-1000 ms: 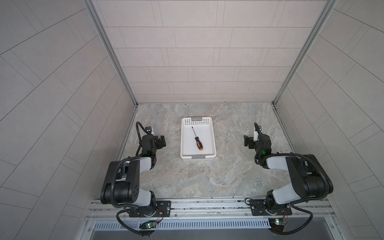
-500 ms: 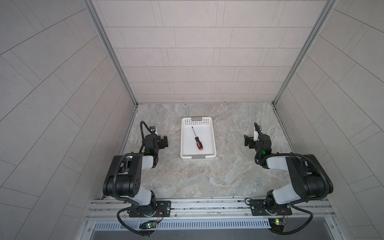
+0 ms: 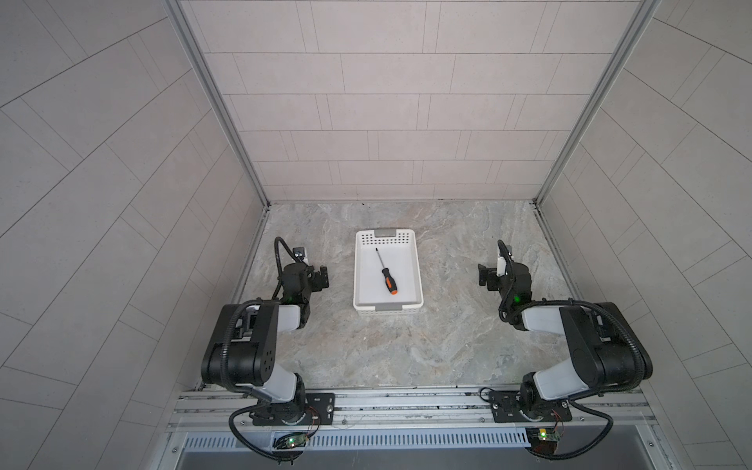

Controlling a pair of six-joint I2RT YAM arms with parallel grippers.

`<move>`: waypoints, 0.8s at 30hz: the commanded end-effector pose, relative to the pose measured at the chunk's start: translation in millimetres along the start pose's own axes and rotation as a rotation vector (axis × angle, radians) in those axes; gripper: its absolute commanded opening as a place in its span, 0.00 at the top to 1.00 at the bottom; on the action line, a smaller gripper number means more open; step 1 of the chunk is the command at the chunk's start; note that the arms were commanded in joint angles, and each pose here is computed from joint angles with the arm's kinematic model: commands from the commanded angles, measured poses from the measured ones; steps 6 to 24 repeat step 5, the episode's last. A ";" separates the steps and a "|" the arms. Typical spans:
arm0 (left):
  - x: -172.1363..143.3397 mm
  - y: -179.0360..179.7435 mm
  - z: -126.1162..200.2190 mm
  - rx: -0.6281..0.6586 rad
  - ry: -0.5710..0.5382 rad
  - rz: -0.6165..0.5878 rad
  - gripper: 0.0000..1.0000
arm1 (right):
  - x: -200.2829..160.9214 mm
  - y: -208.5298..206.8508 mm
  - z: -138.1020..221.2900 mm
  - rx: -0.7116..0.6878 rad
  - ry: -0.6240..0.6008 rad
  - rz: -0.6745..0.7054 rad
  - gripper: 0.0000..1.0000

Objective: Put the screwdriver in the bin
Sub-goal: Reset both arms

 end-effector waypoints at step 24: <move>12.0 0.8 0.0 0.011 -0.038 -0.015 0.00 | 1.8 0.0 -3.3 -0.004 0.007 0.011 0.00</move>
Point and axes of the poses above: each gripper's point midway between its finger pads, its own z axis back along the fingers, its own y axis along the line the jaws close on, x = y × z, the point moved 10 cm from there along z, back along the fingers, and after that the axes turned 14 degrees about -z, right-handed, at the moved point
